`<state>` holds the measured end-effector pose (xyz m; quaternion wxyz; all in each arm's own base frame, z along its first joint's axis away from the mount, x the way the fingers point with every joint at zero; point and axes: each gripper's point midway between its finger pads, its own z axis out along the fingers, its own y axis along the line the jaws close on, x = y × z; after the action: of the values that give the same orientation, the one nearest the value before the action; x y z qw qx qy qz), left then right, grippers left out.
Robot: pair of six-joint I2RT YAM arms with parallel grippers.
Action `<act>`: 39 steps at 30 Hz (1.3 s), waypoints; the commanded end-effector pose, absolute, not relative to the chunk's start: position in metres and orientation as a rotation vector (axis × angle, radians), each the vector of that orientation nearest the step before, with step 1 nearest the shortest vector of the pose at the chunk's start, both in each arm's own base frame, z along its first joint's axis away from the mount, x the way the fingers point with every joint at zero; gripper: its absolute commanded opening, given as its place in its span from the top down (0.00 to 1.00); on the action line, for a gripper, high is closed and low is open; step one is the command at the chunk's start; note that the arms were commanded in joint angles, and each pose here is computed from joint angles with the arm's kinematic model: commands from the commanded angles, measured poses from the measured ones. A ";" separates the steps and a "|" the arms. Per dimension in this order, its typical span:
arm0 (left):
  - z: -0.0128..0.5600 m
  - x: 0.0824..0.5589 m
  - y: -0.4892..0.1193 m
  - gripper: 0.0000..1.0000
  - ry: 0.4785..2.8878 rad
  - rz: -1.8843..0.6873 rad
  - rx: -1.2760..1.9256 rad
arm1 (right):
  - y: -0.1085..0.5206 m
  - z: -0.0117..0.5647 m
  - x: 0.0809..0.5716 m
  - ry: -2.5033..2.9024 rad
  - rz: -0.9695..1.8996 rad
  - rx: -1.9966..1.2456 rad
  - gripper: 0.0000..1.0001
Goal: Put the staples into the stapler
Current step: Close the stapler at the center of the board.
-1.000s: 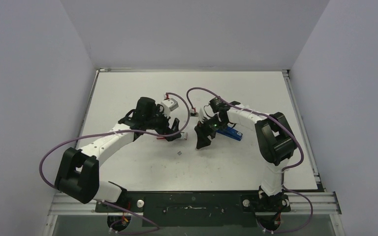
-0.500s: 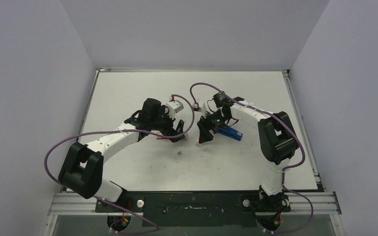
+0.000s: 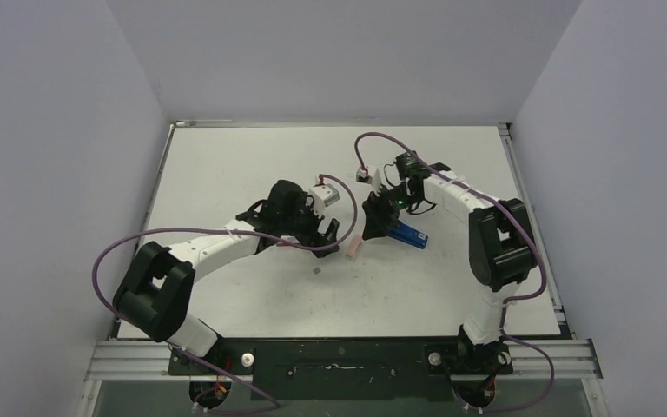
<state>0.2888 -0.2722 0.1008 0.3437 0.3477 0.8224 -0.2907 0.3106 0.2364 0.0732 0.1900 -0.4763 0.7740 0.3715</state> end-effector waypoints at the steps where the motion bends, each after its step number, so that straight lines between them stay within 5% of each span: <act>1: 0.107 0.290 -0.298 0.03 2.128 -0.735 0.883 | 0.227 0.123 0.316 1.992 1.006 -1.341 0.27; 8: 0.087 0.273 -0.329 0.00 2.182 -0.636 0.946 | 0.202 0.150 0.316 1.930 0.950 -1.273 0.27; 26: 0.041 0.278 -0.348 0.24 2.212 -0.500 1.020 | 0.154 0.173 0.316 1.913 0.886 -1.084 0.26; 31: 0.032 0.275 -0.348 0.37 2.185 -0.471 1.042 | 0.139 0.189 0.323 1.928 0.766 -0.991 0.19; 39: 0.019 0.275 -0.346 0.43 2.144 -0.424 1.011 | 0.119 0.214 0.328 1.945 0.580 -0.891 0.04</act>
<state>0.2664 -0.3425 0.0193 0.3315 0.4015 0.8365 -0.1709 0.3191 0.1302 0.1930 0.4063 -0.3764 0.7846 0.2787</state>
